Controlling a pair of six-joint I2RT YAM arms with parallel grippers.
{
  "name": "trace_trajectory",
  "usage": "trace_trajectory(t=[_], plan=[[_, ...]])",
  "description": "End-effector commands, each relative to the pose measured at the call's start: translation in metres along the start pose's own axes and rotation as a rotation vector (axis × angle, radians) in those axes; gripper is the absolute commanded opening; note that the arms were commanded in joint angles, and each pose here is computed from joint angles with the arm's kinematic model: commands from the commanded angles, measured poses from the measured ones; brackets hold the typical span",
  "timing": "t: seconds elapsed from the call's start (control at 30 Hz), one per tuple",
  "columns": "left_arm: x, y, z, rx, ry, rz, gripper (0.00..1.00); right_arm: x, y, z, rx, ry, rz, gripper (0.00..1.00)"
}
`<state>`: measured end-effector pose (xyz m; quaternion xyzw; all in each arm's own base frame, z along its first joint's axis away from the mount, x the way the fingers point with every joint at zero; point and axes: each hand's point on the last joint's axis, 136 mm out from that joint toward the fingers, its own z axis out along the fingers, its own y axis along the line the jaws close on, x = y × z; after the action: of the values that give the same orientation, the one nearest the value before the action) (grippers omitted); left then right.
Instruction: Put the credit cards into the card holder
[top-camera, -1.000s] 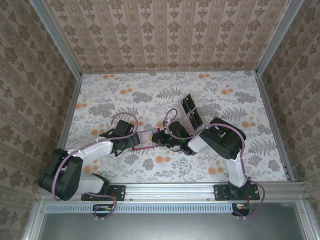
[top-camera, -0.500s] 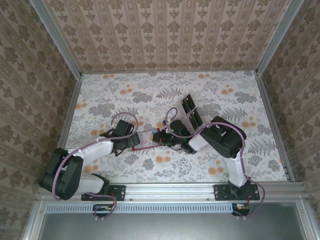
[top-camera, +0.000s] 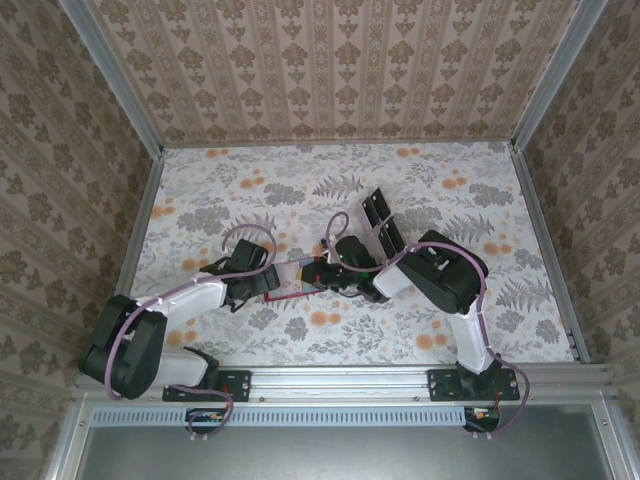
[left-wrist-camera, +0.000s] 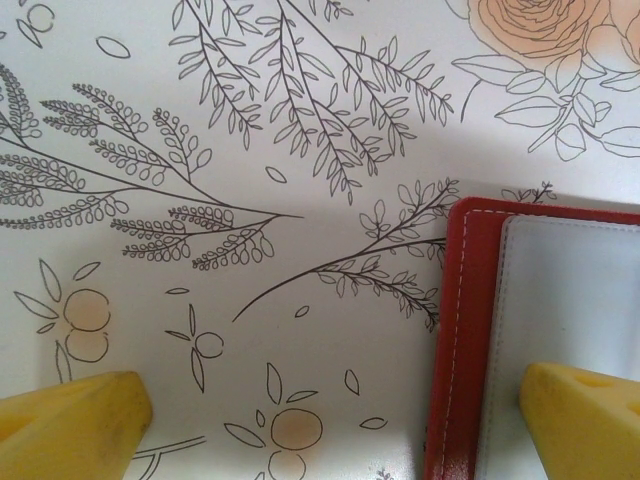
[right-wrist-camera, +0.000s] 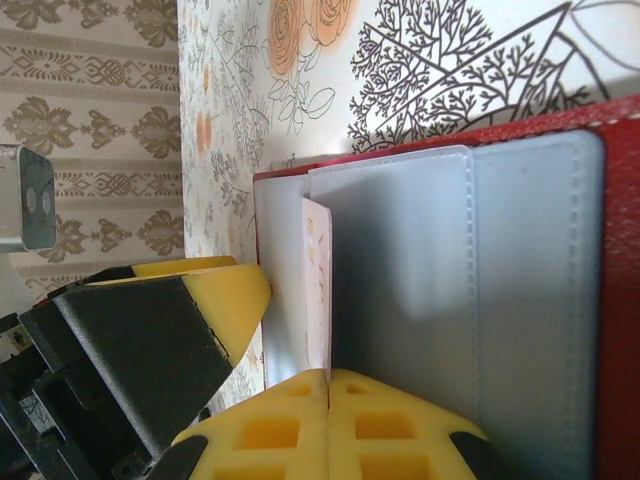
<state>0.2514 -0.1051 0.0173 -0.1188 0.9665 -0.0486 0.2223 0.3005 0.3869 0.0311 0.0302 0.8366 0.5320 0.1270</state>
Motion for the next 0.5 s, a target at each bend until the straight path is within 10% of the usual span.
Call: trace_trajectory(t=[0.0,0.27,0.47], plan=[[0.039,0.029,0.010,-0.104,0.137,0.002,1.00,0.031,-0.046,0.006,0.156,0.102,0.050,0.00],[0.035,0.025,0.009,-0.085,0.126,0.003,1.00,0.032,-0.043,0.008,0.217,0.126,0.021,0.05],[0.017,0.014,-0.003,-0.030,0.092,-0.003,1.00,0.023,-0.022,-0.001,0.249,0.129,-0.044,0.36]])
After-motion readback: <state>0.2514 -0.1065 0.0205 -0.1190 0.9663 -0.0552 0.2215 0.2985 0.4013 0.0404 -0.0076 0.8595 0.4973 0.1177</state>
